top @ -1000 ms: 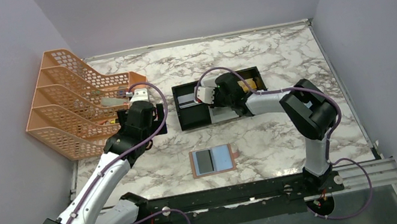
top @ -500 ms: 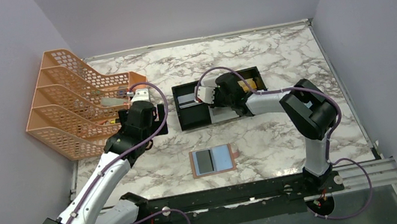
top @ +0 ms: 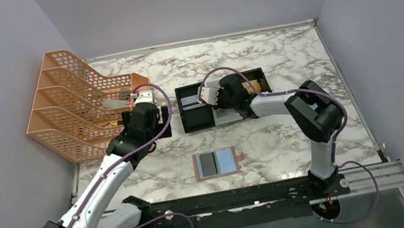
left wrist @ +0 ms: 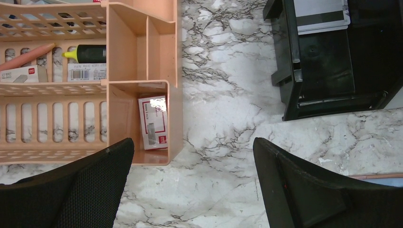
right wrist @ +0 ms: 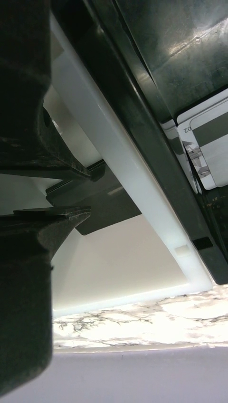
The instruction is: Take the credit cards out of the card holder
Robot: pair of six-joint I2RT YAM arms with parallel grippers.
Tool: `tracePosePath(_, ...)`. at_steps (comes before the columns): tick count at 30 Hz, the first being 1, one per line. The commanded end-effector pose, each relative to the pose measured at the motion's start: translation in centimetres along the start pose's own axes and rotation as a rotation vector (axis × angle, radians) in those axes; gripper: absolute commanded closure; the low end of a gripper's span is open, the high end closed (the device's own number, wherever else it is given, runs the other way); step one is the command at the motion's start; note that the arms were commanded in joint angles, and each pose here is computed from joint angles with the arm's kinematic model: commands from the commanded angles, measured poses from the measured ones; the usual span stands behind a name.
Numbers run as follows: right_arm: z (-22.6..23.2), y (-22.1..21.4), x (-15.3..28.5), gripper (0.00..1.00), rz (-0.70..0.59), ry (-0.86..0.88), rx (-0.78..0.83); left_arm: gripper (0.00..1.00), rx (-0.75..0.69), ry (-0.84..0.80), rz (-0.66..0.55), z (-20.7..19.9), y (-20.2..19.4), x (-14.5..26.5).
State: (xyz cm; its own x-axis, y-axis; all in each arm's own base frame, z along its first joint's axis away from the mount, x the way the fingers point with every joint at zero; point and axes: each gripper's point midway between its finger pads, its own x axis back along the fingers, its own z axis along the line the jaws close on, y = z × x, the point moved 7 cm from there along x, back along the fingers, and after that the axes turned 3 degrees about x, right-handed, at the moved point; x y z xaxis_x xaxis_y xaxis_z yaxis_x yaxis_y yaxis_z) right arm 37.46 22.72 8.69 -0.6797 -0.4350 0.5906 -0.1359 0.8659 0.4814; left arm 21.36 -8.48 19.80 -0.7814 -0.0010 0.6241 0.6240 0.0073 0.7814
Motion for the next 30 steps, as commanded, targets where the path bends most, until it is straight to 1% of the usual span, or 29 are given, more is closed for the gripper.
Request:
tracePosePath(1, -2.6, 1.7, 0.9, 0.73, -0.063, -0.115, -0.076, 0.01, -0.009, -0.020, 0.010, -0.1, -0.2, 0.0)
tracePosePath(4, -3.9, 2.6, 2.0, 0.73, -0.107, -0.191, -0.153, 0.01, -0.007, -0.029, 0.008, -0.2, -0.2, 0.0)
tracePosePath(7, -5.0, 3.4, 3.6, 0.73, -0.147, -0.264, -0.265, 0.01, -0.003, -0.036, 0.006, -0.2, -0.1, 0.2)
tracePosePath(10, -5.1, 4.2, 6.0, 0.71, -0.233, -0.298, -0.441, 0.01, 0.005, -0.040, 0.001, -0.2, -0.1, 0.3)
tracePosePath(12, -4.6, 4.8, 7.7, 0.70, -0.296, -0.277, -0.601, 0.01, 0.015, -0.045, 0.001, -0.3, -0.1, 0.3)
tracePosePath(15, -2.8, 5.8, 10.2, 0.70, -0.355, -0.151, -0.839, 0.01, 0.024, -0.078, 0.013, -0.7, -0.3, 0.3)
tracePosePath(16, -1.9, 6.1, 10.9, 0.70, -0.367, -0.098, -0.953, 0.01, 0.024, -0.091, 0.018, -0.8, -0.3, 0.3)
tracePosePath(19, 0.5, 6.6, 13.1, 0.68, -0.376, 0.060, -1.164, 0.01, 0.031, -0.116, 0.021, -1.1, -0.3, 0.4)
tracePosePath(24, 4.4, 6.7, 16.3, 0.67, -0.370, 0.310, -1.339, 0.01, 0.045, -0.137, 0.012, -1.2, -0.2, 0.7)
tracePosePath(27, 6.5, 6.7, 17.6, 0.67, -0.398, 0.464, -1.333, 0.01, 0.057, -0.157, 0.008, -1.4, -0.3, 0.9)
tracePosePath(28, 7.0, 6.6, 17.9, 0.66, -0.387, 0.493, -1.325, 0.01, 0.063, -0.170, 0.012, -1.6, -0.5, 0.8)
tracePosePath(30, 7.2, 6.4, 18.3, 0.65, -0.326, 0.524, -1.302, 0.01, 0.069, -0.230, 0.047, -2.4, -1.0, 0.5)
